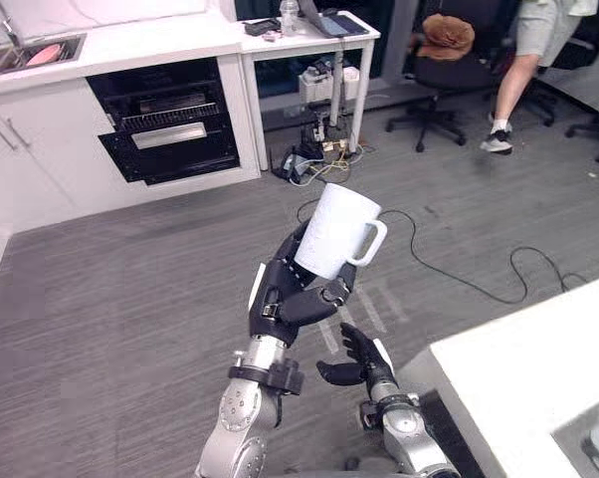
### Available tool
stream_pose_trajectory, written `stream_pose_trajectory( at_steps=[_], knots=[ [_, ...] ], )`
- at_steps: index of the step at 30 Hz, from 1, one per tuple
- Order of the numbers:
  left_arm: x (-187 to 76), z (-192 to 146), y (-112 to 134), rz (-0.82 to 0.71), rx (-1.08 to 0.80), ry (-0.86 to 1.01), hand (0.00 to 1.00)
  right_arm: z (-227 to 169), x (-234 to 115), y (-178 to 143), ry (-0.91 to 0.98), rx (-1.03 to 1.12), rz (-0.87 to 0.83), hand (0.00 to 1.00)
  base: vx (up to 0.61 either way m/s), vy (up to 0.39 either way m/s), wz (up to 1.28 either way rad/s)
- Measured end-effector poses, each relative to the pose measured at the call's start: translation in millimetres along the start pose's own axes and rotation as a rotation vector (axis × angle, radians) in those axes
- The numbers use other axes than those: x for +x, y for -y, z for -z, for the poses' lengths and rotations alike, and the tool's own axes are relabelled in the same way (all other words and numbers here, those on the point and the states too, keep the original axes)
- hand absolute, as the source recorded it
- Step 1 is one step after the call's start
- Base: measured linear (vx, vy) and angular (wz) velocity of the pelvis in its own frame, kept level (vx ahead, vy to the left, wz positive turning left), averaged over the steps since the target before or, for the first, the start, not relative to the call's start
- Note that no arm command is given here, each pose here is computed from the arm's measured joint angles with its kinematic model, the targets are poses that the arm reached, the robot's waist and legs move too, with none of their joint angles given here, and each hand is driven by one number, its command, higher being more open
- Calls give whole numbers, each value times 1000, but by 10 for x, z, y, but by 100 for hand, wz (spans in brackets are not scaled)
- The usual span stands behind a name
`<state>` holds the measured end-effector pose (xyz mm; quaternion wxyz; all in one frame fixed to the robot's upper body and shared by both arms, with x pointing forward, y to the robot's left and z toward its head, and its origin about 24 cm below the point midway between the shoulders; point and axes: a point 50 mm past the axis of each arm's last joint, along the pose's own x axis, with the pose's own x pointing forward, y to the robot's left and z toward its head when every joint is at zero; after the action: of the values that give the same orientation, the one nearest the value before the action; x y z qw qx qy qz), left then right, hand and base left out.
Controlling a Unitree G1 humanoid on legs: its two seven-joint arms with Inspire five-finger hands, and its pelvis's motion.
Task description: Walk over to the sink, pick up the cup, carry it to the dishwasher, place the cup inside the dishwasher, then close the dishwasher door
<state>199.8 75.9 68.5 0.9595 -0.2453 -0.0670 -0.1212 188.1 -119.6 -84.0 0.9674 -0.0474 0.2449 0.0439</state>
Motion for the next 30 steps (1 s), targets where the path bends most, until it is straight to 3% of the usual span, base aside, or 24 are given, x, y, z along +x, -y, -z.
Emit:
stream_pose_trajectory(
  at_steps=[6,12,21,30],
  knots=[
    [14,-18,-12,-9,-13,17,30,-54,-48,45,45,18,37,90,178,59,11],
    [-16,86,-124,-43,1,-40,30,178,-76,86,-56,21,53,90,85,127,20],
    [-51,130,35,65,7,-74,30,226,-32,249,-89,-30,77,90,-33,4,-9],
    [57,75,46,85,35,-37,30,271,-108,207,-96,-20,61,90,86,-104,82]
  ],
)
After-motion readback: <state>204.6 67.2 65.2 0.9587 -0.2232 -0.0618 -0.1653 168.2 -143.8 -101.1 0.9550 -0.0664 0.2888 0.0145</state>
